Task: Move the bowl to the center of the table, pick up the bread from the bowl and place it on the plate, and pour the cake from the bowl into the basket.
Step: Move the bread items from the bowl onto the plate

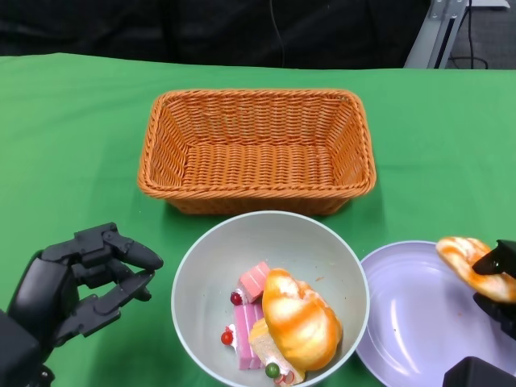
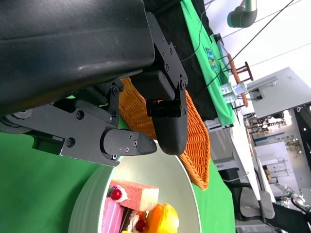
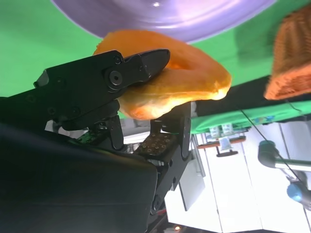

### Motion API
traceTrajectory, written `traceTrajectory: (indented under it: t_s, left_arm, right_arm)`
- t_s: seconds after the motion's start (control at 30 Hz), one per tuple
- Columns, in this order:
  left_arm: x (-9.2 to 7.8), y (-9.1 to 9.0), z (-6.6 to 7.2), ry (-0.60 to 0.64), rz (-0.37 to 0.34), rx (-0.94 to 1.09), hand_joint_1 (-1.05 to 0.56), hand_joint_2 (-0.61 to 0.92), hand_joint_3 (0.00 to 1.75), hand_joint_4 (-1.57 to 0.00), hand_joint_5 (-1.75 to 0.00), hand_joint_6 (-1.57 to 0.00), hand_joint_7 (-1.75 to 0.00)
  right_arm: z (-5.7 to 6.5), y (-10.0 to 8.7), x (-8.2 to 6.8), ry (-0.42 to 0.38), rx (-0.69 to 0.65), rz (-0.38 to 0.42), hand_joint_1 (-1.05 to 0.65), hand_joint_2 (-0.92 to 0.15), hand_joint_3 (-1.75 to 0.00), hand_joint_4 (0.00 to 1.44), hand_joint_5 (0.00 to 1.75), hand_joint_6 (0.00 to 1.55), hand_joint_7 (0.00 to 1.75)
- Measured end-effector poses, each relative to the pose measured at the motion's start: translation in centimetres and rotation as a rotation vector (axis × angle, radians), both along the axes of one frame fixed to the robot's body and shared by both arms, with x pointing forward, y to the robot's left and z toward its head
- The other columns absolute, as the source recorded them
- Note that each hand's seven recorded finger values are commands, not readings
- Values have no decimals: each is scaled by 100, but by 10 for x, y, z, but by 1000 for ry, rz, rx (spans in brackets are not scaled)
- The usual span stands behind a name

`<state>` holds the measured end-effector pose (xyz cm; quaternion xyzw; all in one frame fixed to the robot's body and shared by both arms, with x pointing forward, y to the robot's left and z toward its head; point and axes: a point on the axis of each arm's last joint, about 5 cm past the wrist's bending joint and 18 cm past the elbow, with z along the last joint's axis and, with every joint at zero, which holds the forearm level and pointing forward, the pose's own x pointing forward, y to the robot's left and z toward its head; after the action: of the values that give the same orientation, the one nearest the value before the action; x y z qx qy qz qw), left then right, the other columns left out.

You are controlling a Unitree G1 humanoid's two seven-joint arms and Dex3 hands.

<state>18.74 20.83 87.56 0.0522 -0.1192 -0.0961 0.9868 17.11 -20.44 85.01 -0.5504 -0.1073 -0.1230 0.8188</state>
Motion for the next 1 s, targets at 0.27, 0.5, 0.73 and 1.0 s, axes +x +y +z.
traceTrajectory:
  t_s: [0.27, 0.5, 0.73, 1.0]
  left_arm:
    - [0, -3, -1, 2, -10, -3, -13, 92, 29, -76, -137, -82, -98]
    - [-1, -4, 2, -12, -18, 14, -12, 92, 29, -76, -137, -82, -98]
    - [-3, -4, 2, -10, -15, 15, -13, 92, 29, -75, -137, -81, -97]
    - [-3, -4, 2, -11, -15, 16, -13, 92, 28, -76, -137, -82, -98]
  right_arm:
    - [-9, 5, 9, 43, 6, 5, -18, -89, 0, 68, 163, 82, 95]
    - [-19, 13, 13, 92, -4, -5, -20, -91, -1, 73, 148, 107, 28]
    - [-22, 21, 13, 132, -6, 4, -22, -90, 0, 73, 147, 110, 13]
    - [-8, 31, 8, 243, -31, 24, -31, -92, -5, 74, 106, 108, 2]
